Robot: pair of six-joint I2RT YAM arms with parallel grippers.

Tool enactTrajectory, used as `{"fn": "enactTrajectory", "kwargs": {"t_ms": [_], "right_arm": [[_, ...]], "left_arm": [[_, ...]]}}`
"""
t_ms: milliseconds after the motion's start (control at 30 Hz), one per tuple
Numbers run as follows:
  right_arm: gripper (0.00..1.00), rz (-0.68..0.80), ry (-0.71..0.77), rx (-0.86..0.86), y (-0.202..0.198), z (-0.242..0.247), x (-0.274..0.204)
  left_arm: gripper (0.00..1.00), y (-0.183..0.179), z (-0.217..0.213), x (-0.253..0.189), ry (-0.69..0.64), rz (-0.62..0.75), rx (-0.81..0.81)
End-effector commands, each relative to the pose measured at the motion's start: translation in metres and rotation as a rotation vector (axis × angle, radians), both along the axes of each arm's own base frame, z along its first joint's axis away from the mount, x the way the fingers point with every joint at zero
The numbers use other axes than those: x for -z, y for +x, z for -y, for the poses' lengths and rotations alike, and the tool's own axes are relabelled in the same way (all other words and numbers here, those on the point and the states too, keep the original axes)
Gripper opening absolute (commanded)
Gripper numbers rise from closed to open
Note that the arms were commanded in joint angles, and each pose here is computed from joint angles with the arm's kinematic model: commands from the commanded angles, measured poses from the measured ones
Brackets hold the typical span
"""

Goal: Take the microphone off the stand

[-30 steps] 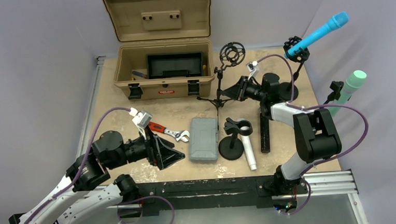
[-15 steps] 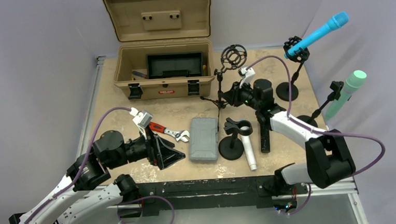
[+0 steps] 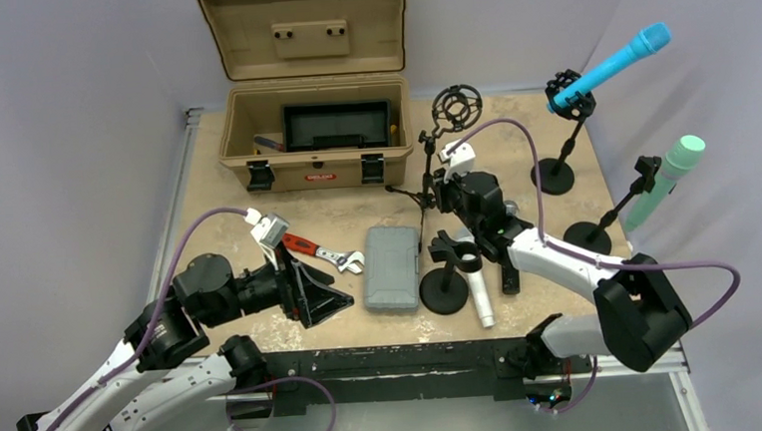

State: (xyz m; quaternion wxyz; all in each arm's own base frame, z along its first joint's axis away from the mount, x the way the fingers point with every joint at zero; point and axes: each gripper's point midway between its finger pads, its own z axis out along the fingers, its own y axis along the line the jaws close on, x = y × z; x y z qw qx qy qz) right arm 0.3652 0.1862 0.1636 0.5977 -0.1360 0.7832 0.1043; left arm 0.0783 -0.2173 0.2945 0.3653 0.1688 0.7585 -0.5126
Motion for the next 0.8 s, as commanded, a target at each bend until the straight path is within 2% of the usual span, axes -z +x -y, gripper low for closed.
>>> {"fn": "enactTrajectory", "kwargs": {"t_ms": [0, 200, 333, 367, 467, 533, 633, 767], "right_arm": [[0.0, -0.057, -0.209, 0.109, -0.005, 0.029, 0.033], [0.0, -0.029, -0.31, 0.136, -0.007, 0.021, 0.028], [0.0, -0.017, -0.283, 0.115, -0.007, 0.013, 0.017], [0.03, -0.017, -0.26, 0.092, -0.008, 0.008, 0.013], [0.28, -0.005, -0.16, 0.029, -0.012, -0.005, -0.003], [0.38, -0.014, -0.083, 0.002, -0.013, -0.009, -0.012], [0.44, -0.043, 0.029, -0.008, -0.009, -0.003, -0.024], [0.49, -0.064, 0.204, -0.118, -0.014, -0.004, -0.045]], "left_arm": [[0.88, 0.0, 0.003, -0.007, -0.025, 0.023, 0.009], [0.88, 0.0, 0.001, -0.005, -0.024, 0.02, 0.007], [0.88, -0.001, 0.001, -0.004, -0.024, 0.017, 0.006], [0.88, -0.001, 0.001, -0.004, -0.024, 0.016, 0.007], [0.88, -0.001, 0.0, -0.003, -0.022, 0.016, 0.004], [0.88, -0.001, 0.0, -0.003, -0.022, 0.016, 0.002], [0.88, -0.001, 0.001, -0.002, -0.02, 0.015, 0.005], [0.88, -0.001, 0.001, -0.001, -0.017, 0.013, 0.008]]}}
